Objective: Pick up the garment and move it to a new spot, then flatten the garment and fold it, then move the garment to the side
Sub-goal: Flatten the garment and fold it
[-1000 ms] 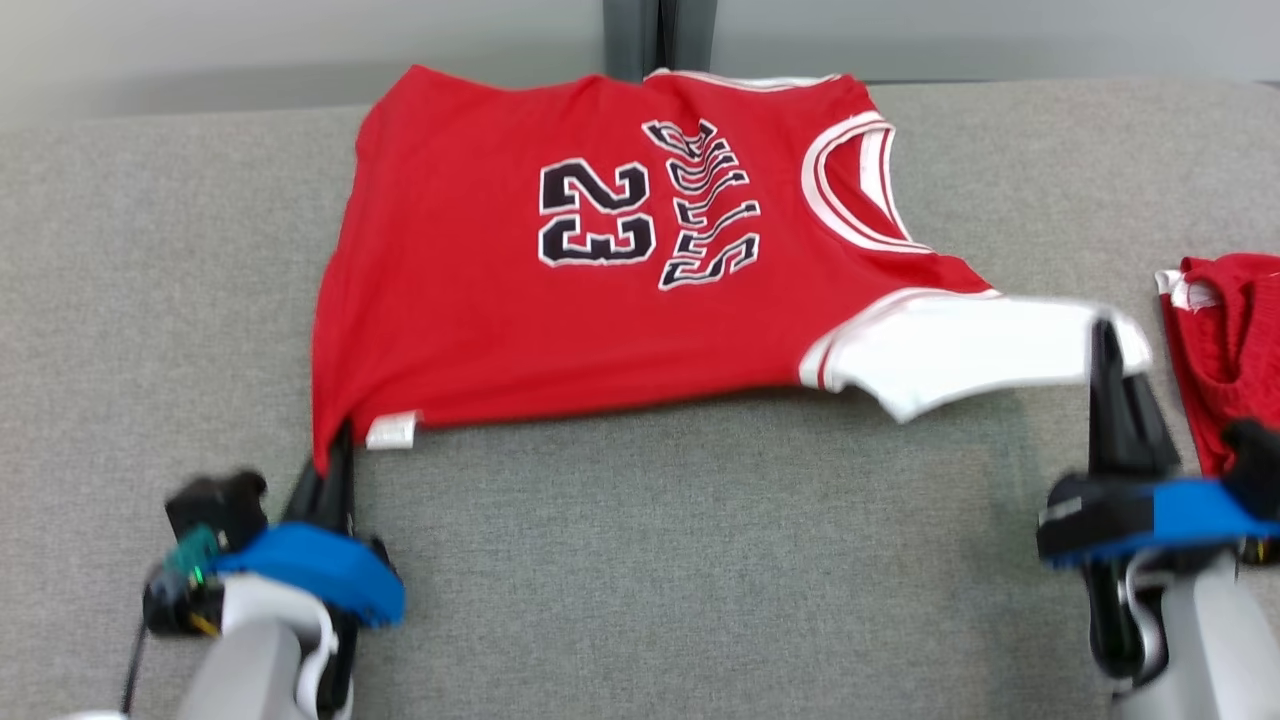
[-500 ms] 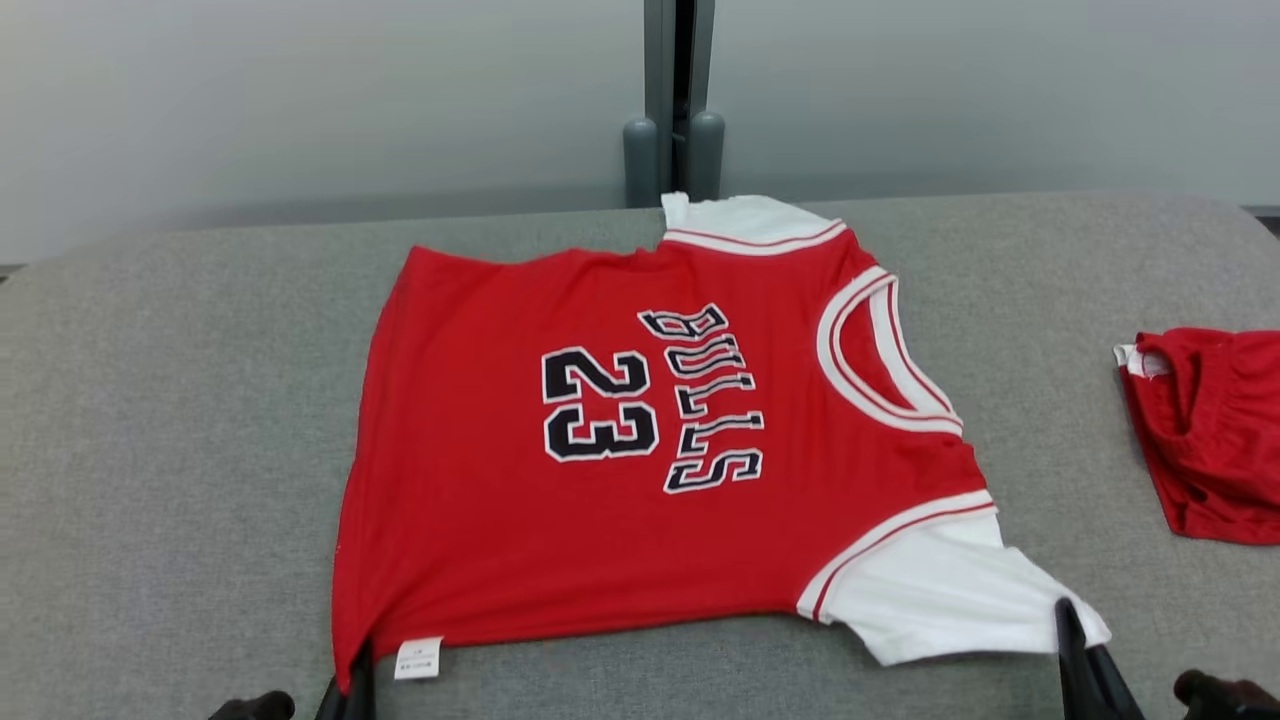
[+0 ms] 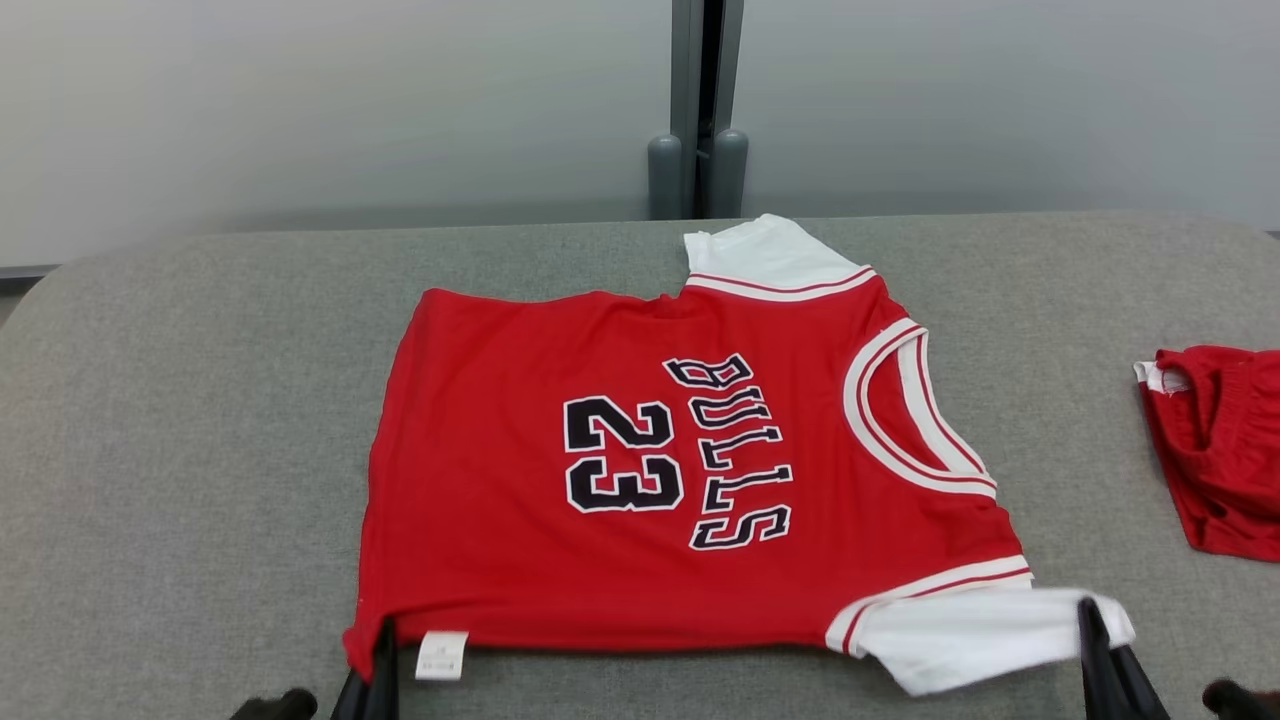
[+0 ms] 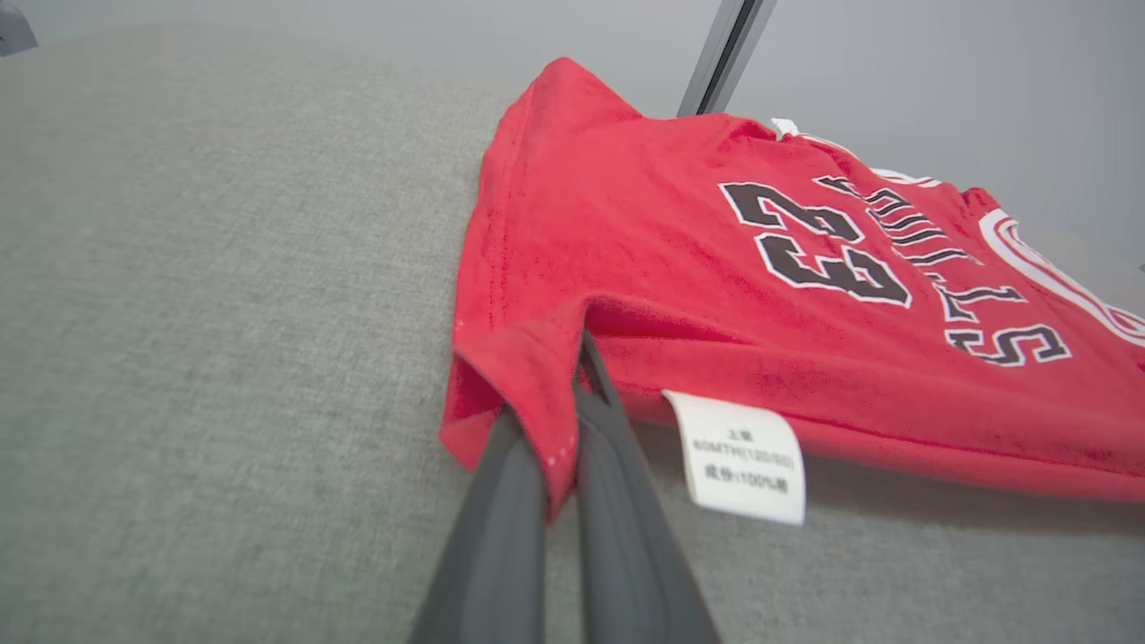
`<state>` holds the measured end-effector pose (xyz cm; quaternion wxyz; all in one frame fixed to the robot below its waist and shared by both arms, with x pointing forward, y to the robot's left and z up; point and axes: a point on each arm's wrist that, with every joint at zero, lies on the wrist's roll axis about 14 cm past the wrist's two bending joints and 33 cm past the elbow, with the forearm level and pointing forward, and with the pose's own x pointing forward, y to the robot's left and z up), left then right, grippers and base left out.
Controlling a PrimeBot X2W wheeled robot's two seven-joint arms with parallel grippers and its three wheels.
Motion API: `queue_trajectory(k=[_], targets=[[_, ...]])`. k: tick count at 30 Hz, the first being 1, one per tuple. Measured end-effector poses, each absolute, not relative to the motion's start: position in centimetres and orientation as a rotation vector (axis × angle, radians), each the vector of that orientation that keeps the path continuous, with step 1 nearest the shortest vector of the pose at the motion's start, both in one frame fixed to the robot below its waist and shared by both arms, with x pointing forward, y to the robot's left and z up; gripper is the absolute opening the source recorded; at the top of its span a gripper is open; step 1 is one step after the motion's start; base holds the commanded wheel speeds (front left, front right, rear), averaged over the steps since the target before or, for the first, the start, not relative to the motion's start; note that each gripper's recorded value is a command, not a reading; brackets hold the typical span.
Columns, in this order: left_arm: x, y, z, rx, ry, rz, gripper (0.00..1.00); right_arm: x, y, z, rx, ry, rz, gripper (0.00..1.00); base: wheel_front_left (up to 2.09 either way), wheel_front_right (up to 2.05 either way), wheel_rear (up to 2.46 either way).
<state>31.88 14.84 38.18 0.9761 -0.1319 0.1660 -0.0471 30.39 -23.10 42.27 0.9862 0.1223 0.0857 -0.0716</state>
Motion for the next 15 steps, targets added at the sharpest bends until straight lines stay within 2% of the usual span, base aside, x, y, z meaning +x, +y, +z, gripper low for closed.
queue_trajectory(k=[7,15], targets=[[36.3,13.1,40.9,-0.274,0.24,-0.152,0.0,36.9,-21.9,45.9,0.274,0.039,-0.092,0.0,0.0,0.0,0.0],[39.8,12.6,41.0,-0.297,0.232,-0.161,0.0,42.3,-21.1,46.4,0.249,0.024,-0.063,0.0,0.0,0.0,0.0]])
